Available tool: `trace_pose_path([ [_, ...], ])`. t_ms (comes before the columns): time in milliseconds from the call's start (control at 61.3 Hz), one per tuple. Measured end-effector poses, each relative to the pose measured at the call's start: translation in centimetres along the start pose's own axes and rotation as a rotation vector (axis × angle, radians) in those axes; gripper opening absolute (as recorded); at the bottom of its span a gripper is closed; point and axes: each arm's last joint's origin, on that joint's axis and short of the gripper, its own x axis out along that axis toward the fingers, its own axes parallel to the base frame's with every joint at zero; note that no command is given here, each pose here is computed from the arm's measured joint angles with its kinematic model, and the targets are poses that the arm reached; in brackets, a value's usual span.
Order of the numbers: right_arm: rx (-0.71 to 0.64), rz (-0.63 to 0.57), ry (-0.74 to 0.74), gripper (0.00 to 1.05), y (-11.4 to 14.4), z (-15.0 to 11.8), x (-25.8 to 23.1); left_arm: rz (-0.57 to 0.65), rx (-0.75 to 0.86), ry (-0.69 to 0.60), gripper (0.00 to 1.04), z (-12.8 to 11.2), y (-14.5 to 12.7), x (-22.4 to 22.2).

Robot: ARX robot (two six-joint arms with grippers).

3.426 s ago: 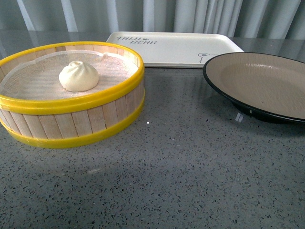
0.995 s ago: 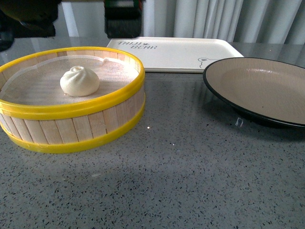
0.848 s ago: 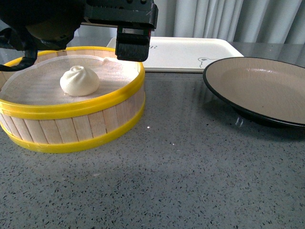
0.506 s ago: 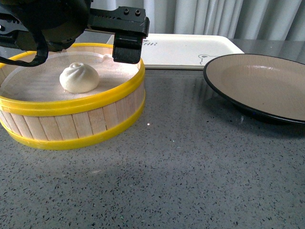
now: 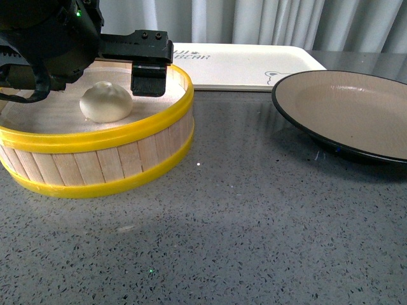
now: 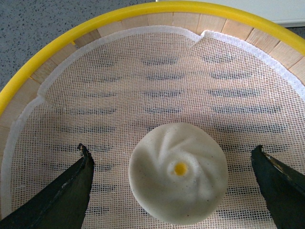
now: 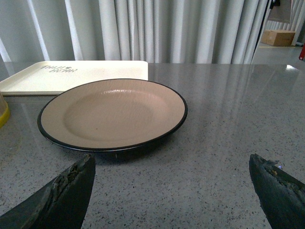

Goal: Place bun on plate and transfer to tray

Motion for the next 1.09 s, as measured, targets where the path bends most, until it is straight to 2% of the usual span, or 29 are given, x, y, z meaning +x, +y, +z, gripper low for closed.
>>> trace_pose_path([
  [359,0.0,0.0,0.0,0.96,0.0,0.0,0.0,0.004,0.002,0.011,0.96,-0.37,-0.28,0.62],
  [881,0.0,0.0,0.0,0.96,0.0,0.0,0.0,0.007,0.002,-0.004,0.16,-0.32,-0.32,0.65],
  [979,0.0,0.0,0.0,0.96,0.0,0.0,0.0,0.008,0.002,-0.004,0.06,-0.34,-0.28,0.68],
  [1093,0.0,0.0,0.0,0.96,0.0,0.0,0.0,0.009,0.002,-0.005,0.05,-0.35,-0.14,0.63],
])
